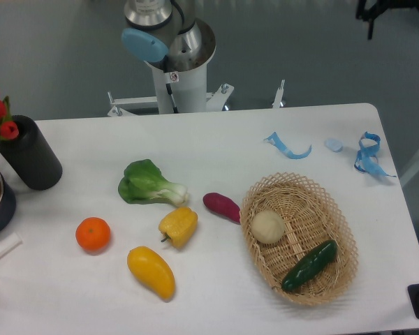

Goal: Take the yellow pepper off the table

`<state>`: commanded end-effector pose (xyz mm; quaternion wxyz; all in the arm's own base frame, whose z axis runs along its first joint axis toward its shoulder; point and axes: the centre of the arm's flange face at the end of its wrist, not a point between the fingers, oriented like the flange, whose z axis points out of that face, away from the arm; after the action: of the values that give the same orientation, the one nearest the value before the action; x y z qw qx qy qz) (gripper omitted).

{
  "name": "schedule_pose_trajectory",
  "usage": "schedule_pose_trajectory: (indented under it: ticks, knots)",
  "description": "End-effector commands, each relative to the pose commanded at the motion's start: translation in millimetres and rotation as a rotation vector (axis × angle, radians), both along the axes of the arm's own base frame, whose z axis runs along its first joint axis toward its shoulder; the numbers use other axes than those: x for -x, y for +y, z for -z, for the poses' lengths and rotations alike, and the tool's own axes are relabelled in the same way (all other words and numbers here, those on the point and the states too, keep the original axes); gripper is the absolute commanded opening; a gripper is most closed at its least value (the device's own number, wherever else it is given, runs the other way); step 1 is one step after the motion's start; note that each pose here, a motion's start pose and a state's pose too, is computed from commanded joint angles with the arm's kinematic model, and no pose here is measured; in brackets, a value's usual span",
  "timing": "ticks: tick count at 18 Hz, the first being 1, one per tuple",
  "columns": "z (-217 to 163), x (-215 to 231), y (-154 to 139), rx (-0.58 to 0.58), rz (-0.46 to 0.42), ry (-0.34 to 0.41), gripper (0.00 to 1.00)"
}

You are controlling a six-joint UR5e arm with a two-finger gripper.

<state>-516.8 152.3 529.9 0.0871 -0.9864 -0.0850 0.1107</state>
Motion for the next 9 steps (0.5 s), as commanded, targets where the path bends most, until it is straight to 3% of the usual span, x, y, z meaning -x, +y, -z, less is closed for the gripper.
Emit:
schedule_pose_trajectory:
  ticks: [7,9]
  knots:
    - [5.2,-2.2,10.0,-0.005,0.018,-0.009,1.0]
    - [9.0,-1.1,11.9,-0.03,-0.075,-0.032,1.0]
